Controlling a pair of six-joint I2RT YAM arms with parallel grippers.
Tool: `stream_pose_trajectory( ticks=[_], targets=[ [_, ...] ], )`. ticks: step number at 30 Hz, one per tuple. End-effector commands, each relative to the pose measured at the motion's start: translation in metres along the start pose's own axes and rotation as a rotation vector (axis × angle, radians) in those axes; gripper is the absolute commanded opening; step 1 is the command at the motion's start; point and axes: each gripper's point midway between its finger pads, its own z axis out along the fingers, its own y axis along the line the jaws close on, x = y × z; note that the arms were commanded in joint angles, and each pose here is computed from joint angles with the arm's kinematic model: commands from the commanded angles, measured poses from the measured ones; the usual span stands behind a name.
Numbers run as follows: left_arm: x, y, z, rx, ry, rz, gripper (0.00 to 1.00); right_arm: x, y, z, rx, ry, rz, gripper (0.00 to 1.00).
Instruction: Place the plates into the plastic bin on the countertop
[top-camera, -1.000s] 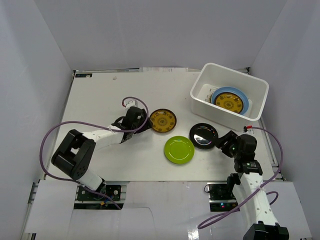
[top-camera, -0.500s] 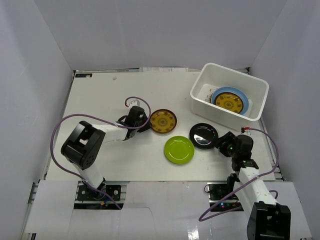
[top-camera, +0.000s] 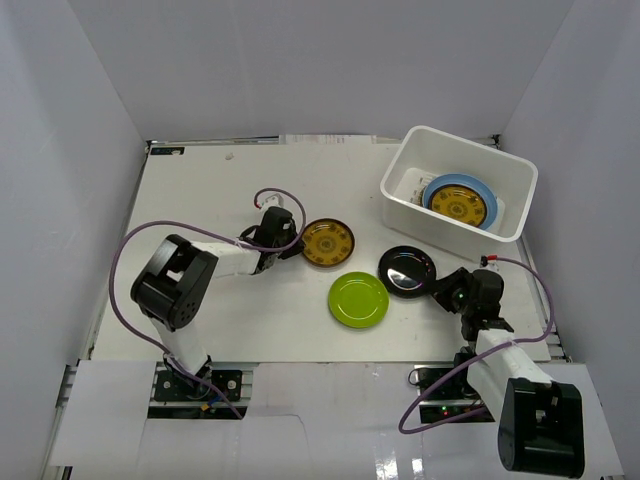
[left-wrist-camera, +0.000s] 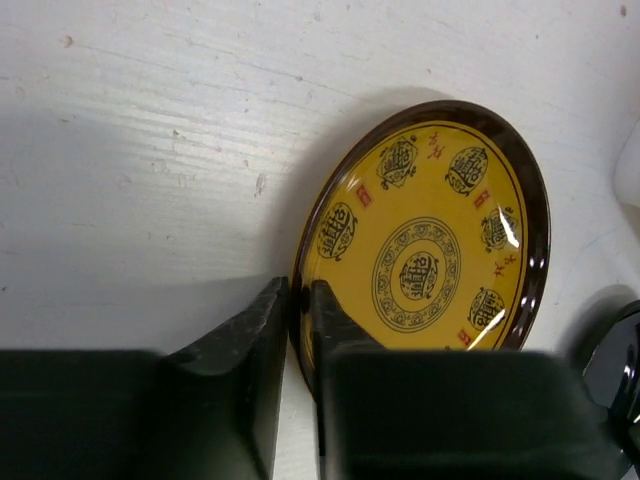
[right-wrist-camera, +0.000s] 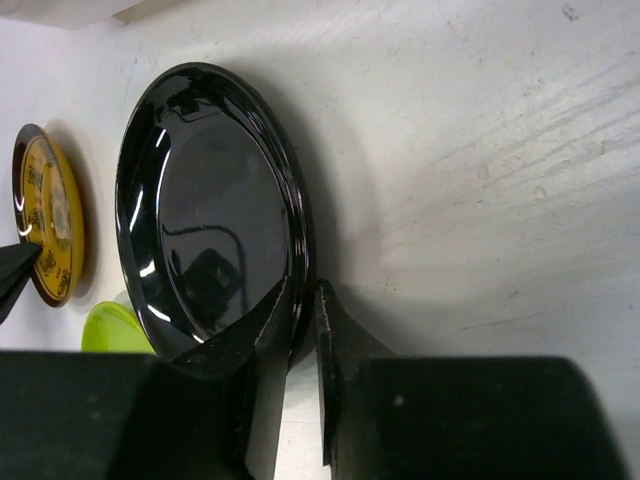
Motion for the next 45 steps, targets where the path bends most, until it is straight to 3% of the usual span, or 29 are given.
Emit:
stream_pose_trajectory(
  ticks=[1,3,4,8,15,16,22,23,26,29,30,36,45],
  targets=[
    [-0.004,0.005,0.001,-0.022,-0.002,0.020,0.20,0.007,-0.008,0.000,0.017,0.003,-0.002,0.20],
    [-0.011,0.006,-0.003,-0.029,-0.028,0.030,0.02,0.003,-0.007,-0.001,0.019,-0.010,-0.006,0.13],
    [-0.013,0.007,-0.006,-0.034,-0.039,0.037,0.00,0.002,-0.006,-0.001,0.015,-0.017,-0.008,0.12],
    [-0.026,0.020,-0.028,-0.078,-0.113,0.053,0.00,-0.005,0.004,-0.006,-0.016,-0.033,-0.027,0.08],
    [-0.054,0.010,-0.084,-0.008,-0.241,0.020,0.00,-0.041,0.058,-0.036,-0.166,-0.125,-0.081,0.08],
    [-0.058,0.008,-0.090,0.005,-0.254,0.016,0.00,-0.057,0.078,-0.048,-0.218,-0.176,-0.102,0.08],
    [-0.082,-0.025,-0.131,0.144,-0.317,-0.015,0.00,-0.092,0.159,-0.092,-0.429,-0.186,-0.167,0.08],
    [-0.084,-0.029,-0.134,0.160,-0.317,-0.018,0.00,-0.112,0.177,-0.106,-0.451,-0.245,-0.185,0.08],
    [-0.084,-0.043,-0.145,0.232,-0.304,-0.029,0.00,-0.159,0.200,-0.120,-0.417,-0.375,-0.216,0.08],
    [-0.081,-0.059,-0.152,0.303,-0.278,-0.031,0.00,-0.208,0.207,-0.106,-0.309,-0.476,-0.234,0.08],
    [-0.080,-0.063,-0.155,0.320,-0.272,-0.025,0.00,-0.217,0.196,-0.081,-0.233,-0.450,-0.243,0.08],
    [-0.083,-0.097,-0.175,0.412,-0.286,0.003,0.00,-0.279,0.178,-0.033,0.002,-0.516,-0.257,0.08],
    [-0.113,-0.175,-0.188,0.522,-0.340,0.087,0.00,-0.268,0.109,0.014,0.191,-0.423,-0.207,0.08]
  ],
)
